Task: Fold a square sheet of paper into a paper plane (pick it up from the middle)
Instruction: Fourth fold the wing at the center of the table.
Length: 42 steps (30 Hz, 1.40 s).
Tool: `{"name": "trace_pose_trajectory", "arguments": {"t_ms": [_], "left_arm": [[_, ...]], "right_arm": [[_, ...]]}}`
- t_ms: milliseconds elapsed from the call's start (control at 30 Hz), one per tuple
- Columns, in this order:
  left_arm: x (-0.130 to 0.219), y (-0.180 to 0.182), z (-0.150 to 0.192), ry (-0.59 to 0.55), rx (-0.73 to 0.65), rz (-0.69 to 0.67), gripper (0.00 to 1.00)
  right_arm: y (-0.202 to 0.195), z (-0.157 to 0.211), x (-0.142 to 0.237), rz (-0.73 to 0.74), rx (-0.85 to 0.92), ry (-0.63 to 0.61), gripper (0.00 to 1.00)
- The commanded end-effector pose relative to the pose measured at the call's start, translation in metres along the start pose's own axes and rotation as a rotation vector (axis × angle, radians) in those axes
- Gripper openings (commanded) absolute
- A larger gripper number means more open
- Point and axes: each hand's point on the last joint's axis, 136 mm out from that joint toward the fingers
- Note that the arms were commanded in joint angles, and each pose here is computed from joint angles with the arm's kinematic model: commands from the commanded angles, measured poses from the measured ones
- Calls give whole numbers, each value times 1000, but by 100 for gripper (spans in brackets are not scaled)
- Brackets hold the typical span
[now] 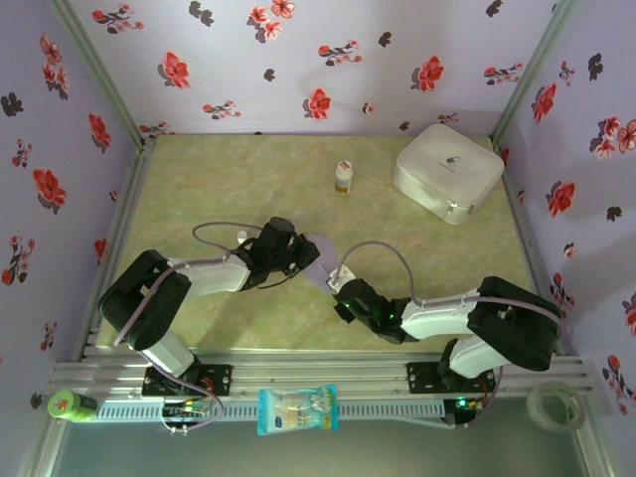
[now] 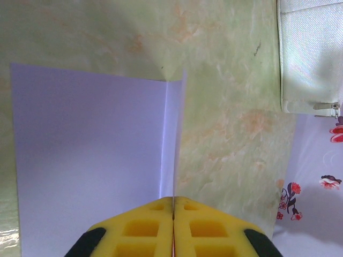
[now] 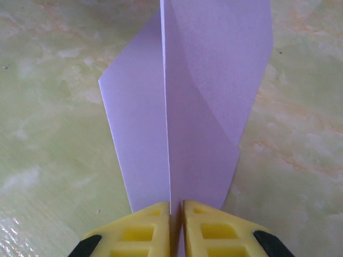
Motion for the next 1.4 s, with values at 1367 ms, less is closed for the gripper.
{"name": "trace_pose_trajectory", "arguments": {"t_ms": [1367], "left_arm": [[51, 20, -30, -142, -29, -86, 22]], "right_arm": [[27, -13, -34, -391, -545, 125, 3]]}}
Point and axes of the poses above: each hand's point on the last joint's axis, 136 mm out from that joint toward the fingers, its own x axis back along the fingers, its own y axis along the line the jaws close on, z = x × y
